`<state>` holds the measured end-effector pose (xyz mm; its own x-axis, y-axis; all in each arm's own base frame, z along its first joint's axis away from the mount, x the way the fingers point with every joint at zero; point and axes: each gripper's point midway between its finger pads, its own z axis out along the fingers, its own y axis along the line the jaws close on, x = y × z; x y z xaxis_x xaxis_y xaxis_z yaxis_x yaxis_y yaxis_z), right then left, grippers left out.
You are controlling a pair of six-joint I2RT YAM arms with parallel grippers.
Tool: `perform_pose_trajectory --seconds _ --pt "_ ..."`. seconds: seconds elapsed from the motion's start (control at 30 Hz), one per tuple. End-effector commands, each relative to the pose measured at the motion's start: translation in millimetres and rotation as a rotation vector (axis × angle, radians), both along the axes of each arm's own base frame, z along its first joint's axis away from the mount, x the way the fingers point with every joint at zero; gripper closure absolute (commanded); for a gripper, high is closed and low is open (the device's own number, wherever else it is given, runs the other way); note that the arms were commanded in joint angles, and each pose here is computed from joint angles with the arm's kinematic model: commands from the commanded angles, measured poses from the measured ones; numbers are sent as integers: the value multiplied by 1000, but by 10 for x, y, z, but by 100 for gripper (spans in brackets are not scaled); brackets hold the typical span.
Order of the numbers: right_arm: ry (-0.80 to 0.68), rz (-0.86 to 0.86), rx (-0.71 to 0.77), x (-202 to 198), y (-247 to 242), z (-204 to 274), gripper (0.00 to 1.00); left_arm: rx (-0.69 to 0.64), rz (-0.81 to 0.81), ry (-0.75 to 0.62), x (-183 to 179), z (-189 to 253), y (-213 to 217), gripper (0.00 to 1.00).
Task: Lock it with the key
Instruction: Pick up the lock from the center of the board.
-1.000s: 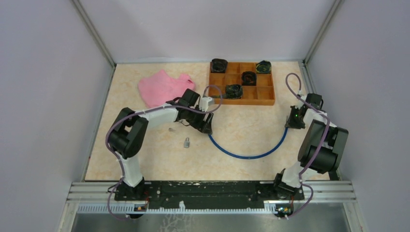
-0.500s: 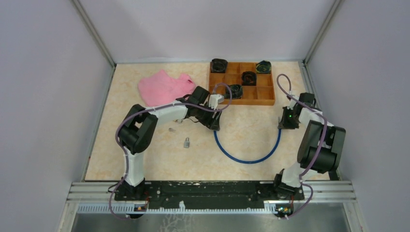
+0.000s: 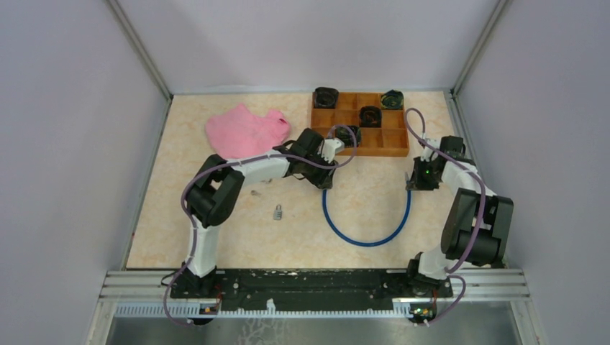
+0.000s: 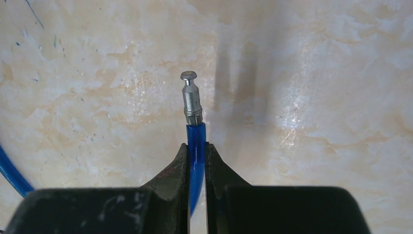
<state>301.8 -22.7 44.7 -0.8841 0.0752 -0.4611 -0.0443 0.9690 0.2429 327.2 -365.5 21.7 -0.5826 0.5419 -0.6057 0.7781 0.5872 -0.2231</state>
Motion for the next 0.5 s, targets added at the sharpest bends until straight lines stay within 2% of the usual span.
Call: perform_pose_trajectory --seconds 0.0,0.1,0.3,0.47 --pt "-73 57 29 53 107 222 100 335 -16 218 -599 -1050 644 49" --pt "-72 71 35 29 148 210 100 345 -19 220 -579 -1119 629 49" --pt "-83 84 50 13 203 240 100 366 -15 193 -545 -1190 643 44" --pt "-96 87 54 26 214 280 100 401 -37 194 -690 -1281 709 44"
